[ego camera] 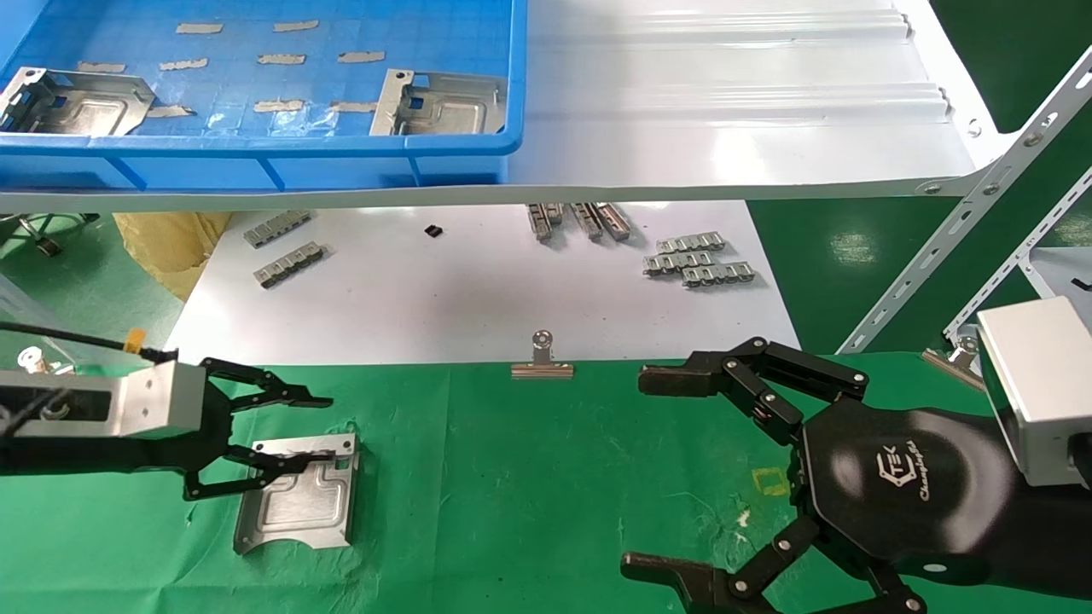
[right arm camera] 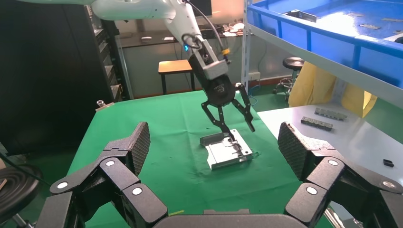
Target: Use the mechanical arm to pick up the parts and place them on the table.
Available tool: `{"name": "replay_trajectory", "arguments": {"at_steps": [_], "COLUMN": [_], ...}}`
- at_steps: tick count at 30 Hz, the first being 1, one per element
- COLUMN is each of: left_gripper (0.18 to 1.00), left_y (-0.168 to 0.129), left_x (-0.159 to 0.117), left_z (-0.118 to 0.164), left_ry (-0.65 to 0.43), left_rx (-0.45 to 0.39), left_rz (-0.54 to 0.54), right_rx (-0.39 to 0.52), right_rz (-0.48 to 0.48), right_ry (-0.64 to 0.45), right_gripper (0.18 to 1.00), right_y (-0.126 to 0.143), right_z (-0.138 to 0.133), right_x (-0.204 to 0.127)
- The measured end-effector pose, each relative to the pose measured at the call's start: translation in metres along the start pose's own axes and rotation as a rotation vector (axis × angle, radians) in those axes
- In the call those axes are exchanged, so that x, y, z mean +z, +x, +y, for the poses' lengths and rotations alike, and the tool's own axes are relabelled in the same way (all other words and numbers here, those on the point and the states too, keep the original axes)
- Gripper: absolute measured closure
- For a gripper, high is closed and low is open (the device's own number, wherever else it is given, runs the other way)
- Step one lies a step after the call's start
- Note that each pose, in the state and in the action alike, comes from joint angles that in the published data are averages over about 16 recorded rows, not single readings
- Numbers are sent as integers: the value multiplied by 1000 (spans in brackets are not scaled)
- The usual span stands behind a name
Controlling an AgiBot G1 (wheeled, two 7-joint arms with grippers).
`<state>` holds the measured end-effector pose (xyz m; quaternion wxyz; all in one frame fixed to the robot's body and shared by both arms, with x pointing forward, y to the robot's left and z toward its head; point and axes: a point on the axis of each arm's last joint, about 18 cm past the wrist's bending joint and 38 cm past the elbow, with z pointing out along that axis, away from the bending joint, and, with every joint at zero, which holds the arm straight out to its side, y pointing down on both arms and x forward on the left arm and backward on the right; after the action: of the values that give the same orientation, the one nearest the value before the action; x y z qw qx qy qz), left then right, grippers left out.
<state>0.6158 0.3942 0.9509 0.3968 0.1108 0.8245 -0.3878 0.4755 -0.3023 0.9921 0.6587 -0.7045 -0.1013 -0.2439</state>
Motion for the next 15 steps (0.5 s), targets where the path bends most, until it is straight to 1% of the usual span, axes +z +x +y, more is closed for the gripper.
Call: {"name": "replay_trajectory", "arguments": {"at_steps": [2,7,12,15], "left_gripper": [704,589,472,416], "left_y": [4,11,15,16], "left_x": [0,0,0,1], "left_z": [0,3,5,4], "left_ry": [15,37,39,46], "left_rx": [-30,-88,-105,-109], "left_rz": [2,5,10,10], "right_rx": [0,0,0,1], "right_rz": [0,0,0,0], "right_ry": [0,0,0,0], "right_gripper": [178,178,178,178], "right_y": [0,0,0,0], "right_z": [0,0,0,0], "right_x": [0,0,0,0]}}
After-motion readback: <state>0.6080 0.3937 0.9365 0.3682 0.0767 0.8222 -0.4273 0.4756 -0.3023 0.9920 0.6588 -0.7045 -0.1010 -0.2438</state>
